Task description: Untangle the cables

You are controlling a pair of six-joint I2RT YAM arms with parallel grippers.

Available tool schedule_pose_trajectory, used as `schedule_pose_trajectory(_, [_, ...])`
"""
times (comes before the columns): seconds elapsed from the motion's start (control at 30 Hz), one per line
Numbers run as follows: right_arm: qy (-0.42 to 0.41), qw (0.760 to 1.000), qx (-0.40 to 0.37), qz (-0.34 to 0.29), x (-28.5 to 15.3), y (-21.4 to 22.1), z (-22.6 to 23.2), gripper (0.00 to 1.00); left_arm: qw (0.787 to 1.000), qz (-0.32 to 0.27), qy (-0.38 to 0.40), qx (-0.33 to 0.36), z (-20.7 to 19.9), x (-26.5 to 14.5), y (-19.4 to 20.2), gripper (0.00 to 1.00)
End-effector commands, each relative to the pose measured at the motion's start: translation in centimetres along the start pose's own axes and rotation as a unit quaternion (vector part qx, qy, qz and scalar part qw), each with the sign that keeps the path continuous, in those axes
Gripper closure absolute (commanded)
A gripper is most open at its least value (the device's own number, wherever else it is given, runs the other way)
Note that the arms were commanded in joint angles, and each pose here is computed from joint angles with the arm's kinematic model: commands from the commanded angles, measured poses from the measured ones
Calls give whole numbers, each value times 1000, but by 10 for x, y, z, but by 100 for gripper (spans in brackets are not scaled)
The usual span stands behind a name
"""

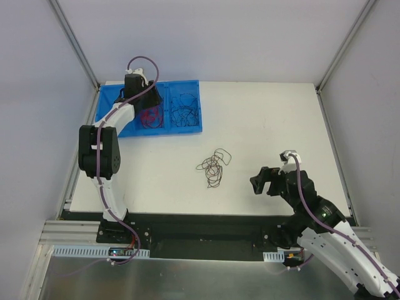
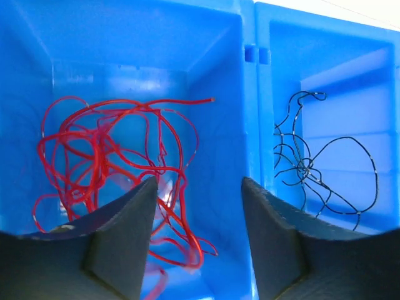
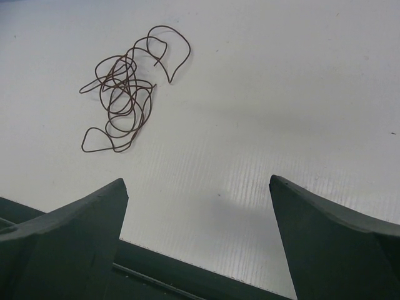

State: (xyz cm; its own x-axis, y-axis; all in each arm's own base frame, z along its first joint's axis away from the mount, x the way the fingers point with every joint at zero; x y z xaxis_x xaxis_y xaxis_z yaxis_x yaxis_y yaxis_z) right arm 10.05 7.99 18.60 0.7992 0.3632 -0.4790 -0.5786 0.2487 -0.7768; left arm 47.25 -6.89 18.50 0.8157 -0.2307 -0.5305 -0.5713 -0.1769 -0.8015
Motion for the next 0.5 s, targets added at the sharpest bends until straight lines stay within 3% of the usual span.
schedule_pose_trajectory(0.0, [-7, 1000, -5, -3, 3, -4, 4, 2, 999, -35, -15, -15, -6, -23, -27, 37])
schedule_pose_trajectory(0.1, [-2, 1000, -7, 3, 3, -5, 5, 1, 998, -52, -28, -22, -10, -45, -33, 20])
schedule_pose_trajectory(0.3, [7, 1000, -1, 26, 6, -8, 9, 1, 994, -72, -32, -71, -20, -105, -25, 20])
schedule_pose_trajectory(0.47, [-9, 997, 35, 68, 13, -7, 23, 3, 994, -46, 72, -70, -59, -142, 4, 22])
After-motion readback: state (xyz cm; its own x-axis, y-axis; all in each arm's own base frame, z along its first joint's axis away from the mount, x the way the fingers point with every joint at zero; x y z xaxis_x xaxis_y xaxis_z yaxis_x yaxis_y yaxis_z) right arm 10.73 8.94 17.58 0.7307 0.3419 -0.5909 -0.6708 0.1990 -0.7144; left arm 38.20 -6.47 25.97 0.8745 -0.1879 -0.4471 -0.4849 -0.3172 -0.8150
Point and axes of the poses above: each gripper's point midway between its finger pads, its own x axis out along the fingers, its own z axis along the line the jaws close on, y = z × x, the point moved 9 cm from there along -x, back along the fingers, and after that the axes turned 9 degrees about x, right-handed, at the moved point
